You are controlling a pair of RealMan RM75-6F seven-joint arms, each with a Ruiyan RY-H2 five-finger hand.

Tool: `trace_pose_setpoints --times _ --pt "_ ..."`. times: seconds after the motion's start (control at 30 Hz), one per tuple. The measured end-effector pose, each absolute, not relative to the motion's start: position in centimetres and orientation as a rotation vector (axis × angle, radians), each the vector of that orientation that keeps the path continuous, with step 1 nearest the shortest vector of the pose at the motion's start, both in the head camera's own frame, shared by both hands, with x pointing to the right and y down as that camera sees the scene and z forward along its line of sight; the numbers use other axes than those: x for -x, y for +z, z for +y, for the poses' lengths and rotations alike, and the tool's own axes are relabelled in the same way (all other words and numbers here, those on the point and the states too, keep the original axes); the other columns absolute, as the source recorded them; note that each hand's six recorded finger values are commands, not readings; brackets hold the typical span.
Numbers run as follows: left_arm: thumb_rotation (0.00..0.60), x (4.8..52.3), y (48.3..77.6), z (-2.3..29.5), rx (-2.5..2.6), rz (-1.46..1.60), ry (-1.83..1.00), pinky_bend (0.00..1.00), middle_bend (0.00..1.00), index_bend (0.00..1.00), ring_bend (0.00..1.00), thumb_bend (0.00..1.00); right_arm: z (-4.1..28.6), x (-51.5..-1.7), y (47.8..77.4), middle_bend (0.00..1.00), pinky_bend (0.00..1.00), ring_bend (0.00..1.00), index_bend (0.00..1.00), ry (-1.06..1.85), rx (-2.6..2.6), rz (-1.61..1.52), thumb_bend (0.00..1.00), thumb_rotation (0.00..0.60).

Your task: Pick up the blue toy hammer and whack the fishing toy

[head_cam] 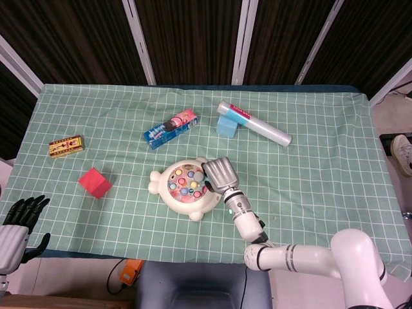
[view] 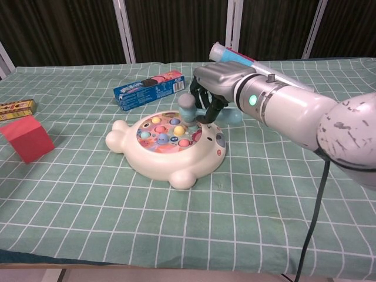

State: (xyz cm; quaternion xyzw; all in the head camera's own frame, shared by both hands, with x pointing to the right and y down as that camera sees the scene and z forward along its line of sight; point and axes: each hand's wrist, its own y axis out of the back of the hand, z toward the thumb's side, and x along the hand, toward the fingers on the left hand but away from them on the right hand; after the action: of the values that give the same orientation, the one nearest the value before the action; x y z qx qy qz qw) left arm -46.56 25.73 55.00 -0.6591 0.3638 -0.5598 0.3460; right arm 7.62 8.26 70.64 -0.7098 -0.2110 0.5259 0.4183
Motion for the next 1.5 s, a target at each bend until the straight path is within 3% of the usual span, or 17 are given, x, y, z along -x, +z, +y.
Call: trace_pose_setpoints --times 0.2,0.53,0.83,1.17,1.5 --pt "0.6 46.5 54.9 25.8 1.712 0.943 -1.45 0.08 0.06 0.0 0.02 0.41 7.4 -8.6 69.4 0.75 0.91 0.82 1.0 1.299 1.785 -0.588 0.59 0.6" --pt "0.6 46.3 55.2 25.9 1.714 0.932 -1.454 0.08 0.06 0.0 0.02 0.41 6.0 -15.2 67.9 0.75 0.91 0.82 1.0 1.324 1.802 -0.681 0.59 0.6" --pt "0.6 46.2 55.5 25.7 1.711 0.923 -1.462 0.08 0.06 0.0 0.02 0.41 7.6 -19.4 69.1 0.75 0.9 0.82 1.0 1.317 1.936 -0.681 0.59 0.6" --pt "0.6 46.0 56.1 25.7 1.707 0.905 -1.481 0.08 0.06 0.0 0.01 0.41 8.4 -26.3 72.6 0.75 0.89 0.81 1.0 1.397 1.957 -0.622 0.59 0.6" --pt "0.6 46.0 56.3 25.7 1.706 0.901 -1.49 0.08 0.06 0.0 0.02 0.41 8.9 -27.9 74.8 0.75 0.88 0.8 0.99 1.425 1.96 -0.581 0.59 0.6"
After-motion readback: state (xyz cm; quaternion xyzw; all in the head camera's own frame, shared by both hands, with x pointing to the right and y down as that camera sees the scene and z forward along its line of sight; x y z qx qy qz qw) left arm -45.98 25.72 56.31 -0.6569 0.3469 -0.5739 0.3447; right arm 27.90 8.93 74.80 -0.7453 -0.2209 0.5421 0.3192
